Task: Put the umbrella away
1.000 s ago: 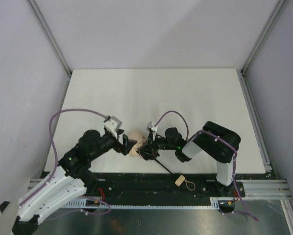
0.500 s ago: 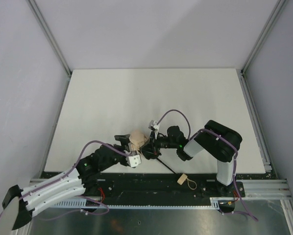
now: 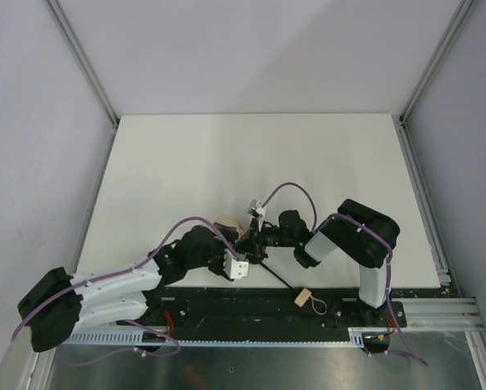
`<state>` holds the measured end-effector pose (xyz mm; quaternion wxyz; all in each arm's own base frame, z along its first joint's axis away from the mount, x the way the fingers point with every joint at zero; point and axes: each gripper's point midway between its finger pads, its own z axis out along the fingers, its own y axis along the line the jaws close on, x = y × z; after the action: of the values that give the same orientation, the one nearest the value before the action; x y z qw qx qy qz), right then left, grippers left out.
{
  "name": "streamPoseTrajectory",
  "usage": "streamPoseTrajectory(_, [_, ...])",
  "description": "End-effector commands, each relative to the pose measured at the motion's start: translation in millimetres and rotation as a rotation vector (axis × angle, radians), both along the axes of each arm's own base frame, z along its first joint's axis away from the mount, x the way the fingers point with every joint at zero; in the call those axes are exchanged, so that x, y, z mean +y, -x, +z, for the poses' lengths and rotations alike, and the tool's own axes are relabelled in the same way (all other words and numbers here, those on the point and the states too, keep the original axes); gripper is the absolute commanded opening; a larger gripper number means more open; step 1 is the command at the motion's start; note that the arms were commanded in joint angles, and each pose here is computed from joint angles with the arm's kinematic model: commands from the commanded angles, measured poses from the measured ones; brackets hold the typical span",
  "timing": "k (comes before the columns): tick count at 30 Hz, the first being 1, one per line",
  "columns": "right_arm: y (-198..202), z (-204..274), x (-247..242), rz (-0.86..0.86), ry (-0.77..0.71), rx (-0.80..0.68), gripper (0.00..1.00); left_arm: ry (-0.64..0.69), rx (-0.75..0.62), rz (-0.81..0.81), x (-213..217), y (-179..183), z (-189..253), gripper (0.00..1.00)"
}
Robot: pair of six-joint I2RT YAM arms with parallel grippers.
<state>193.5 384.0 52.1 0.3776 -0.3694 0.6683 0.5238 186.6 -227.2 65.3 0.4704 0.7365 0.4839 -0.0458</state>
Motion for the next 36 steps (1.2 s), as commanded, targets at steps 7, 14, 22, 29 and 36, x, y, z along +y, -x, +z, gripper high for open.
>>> streamPoseTrajectory(7, [29, -76, -42, -0.018, 0.247, 0.219, 0.00, -0.062, -0.039, -0.071, -20, -31, -3, 0.98])
streamPoseTrajectory(14, [26, -72, -45, -0.029, 0.220, 0.230, 0.00, -0.138, -0.034, -0.097, -16, -40, -25, 0.94])
streamPoseTrajectory(22, [23, -64, -46, -0.027, 0.194, 0.245, 0.00, -0.202, 0.059, -0.164, -28, -32, -46, 0.53])
streamPoseTrajectory(29, [18, -50, -46, -0.039, 0.150, 0.283, 0.00, -0.227, 0.121, -0.221, -29, -11, -48, 0.07])
streamPoseTrajectory(36, [14, -23, -42, -0.032, 0.114, 0.307, 0.00, -0.227, 0.257, -0.260, -28, 23, -33, 0.00])
